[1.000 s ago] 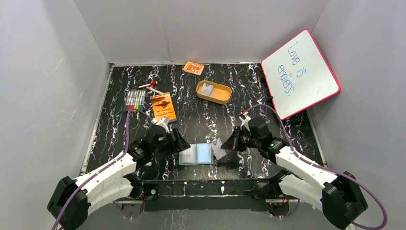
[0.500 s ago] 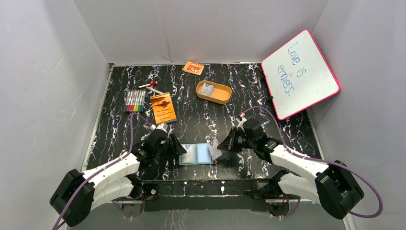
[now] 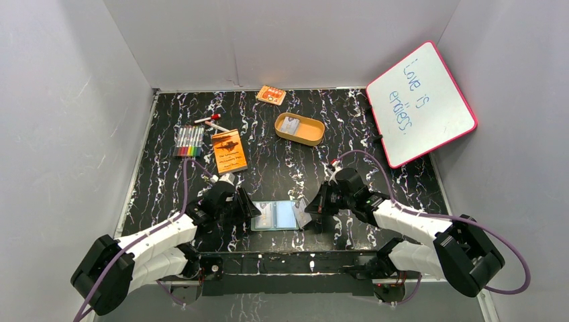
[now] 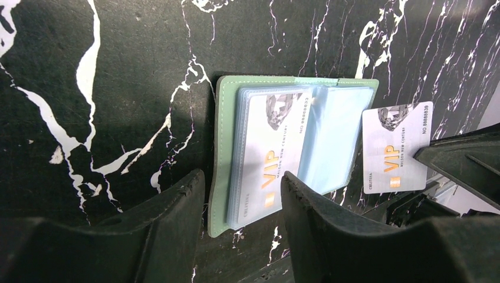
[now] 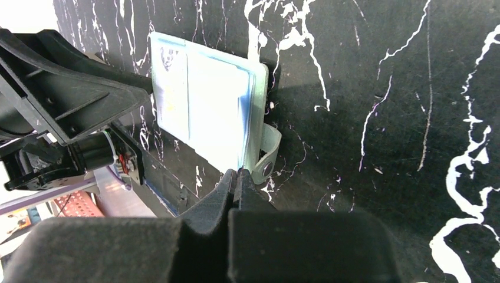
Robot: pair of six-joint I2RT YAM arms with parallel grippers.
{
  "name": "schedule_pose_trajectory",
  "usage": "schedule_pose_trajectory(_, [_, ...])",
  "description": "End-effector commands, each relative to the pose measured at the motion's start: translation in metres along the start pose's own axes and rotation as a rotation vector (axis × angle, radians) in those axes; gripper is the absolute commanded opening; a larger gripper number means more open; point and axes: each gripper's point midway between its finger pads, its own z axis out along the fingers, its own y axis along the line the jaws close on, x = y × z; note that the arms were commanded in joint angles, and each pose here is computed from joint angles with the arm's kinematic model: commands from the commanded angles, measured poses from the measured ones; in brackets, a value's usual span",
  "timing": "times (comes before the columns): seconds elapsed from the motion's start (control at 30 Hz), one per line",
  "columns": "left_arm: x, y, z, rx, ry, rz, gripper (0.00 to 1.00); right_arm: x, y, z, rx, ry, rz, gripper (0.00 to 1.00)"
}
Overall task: Put the credit cards into the card holder
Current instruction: Turn over the card slot in the card holder.
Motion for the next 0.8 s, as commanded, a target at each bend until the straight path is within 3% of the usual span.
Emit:
schedule_pose_trajectory(0.0, [0.003, 0.008, 0.001, -0.019, -0.005, -0.001, 0.48, -0.016, 0.017, -0.001, -0.030, -0.042, -0.056, 0.00])
schedule_pose_trajectory(0.77, [0.002, 0.006, -0.002, -0.016, -0.004, -0.003, 0.45, -0.011, 0.037, 0.002, -0.117, -0.029, -0.089, 0.00])
